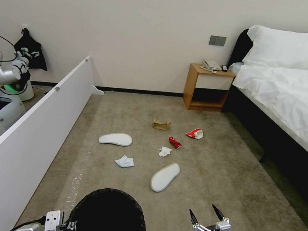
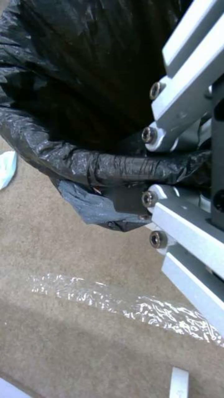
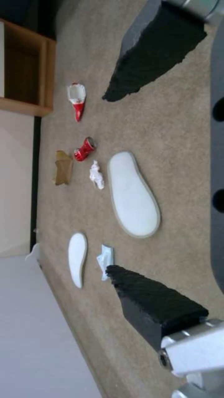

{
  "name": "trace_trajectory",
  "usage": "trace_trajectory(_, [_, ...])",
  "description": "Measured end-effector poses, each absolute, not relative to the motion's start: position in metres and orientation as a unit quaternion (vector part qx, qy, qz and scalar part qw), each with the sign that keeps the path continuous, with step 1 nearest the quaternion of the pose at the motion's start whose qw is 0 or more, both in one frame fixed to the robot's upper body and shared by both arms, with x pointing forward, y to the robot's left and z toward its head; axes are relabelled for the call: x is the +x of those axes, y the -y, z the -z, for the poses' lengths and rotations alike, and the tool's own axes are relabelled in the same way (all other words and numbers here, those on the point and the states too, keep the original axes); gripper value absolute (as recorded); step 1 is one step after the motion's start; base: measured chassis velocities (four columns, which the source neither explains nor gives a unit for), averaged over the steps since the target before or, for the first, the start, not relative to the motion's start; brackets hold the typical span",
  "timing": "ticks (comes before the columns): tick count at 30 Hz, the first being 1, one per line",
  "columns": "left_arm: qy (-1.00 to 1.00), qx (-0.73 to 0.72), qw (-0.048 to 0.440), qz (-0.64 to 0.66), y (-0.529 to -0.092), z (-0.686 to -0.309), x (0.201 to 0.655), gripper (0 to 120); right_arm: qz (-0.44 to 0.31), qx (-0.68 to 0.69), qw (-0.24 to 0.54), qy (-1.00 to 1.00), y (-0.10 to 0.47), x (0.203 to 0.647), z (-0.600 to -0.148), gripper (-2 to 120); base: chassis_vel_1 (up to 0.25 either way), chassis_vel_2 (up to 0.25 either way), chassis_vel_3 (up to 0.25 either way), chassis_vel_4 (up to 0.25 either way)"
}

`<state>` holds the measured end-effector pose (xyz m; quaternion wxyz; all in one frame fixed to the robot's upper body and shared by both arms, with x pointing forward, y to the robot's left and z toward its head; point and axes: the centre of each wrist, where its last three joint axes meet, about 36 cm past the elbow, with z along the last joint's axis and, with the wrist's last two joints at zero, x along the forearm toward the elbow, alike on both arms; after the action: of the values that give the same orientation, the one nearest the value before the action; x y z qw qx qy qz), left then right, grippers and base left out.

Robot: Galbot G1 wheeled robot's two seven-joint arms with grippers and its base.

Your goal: Pick up the trash bin, then pick up the garbage from the floor and place it into the trash bin.

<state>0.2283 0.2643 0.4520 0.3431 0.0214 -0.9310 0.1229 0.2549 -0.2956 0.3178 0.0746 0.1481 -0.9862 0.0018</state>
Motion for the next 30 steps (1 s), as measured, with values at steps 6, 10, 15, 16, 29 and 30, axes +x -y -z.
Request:
trace_trajectory(6, [0.931,0.021,0.344,-0.124,-0.2633,-0.452,0.2282,4,0.001,0.151,0.073,0.986,0.2971,0.2565,-0.3178,100,-0.03,0.026,0.028,-0.036])
trace_trajectory(10, [0.93,0.021,0.344,-0.124,-0.2629,-0.4519,0.2281,4,0.001,0.152,0.073,0.986,0.2974,0.2565,-0.3177,100,-0.034,0.037,0.024,-0.038])
trace_trajectory(15, [0.93,0.02,0.345,-0.124,-0.2619,-0.4516,0.2278,4,0.005,0.156,0.072,0.985,0.2973,0.257,-0.3172,100,-0.053,0.047,0.05,-0.053])
trace_trajectory(16, [0.93,0.02,0.345,-0.124,-0.2619,-0.4516,0.2278,4,0.005,0.156,0.072,0.985,0.2973,0.257,-0.3172,100,-0.058,0.054,0.048,-0.062])
trace_trajectory(29, [0.93,0.019,0.346,-0.125,-0.2601,-0.4515,0.2274,4,0.007,0.159,0.069,0.985,0.2997,0.2581,-0.318,100,-0.075,0.077,0.08,-0.081])
trace_trajectory(30, [0.93,0.019,0.346,-0.125,-0.2601,-0.4515,0.2274,4,0.007,0.159,0.069,0.985,0.2997,0.2581,-0.318,100,-0.097,0.102,0.094,-0.101])
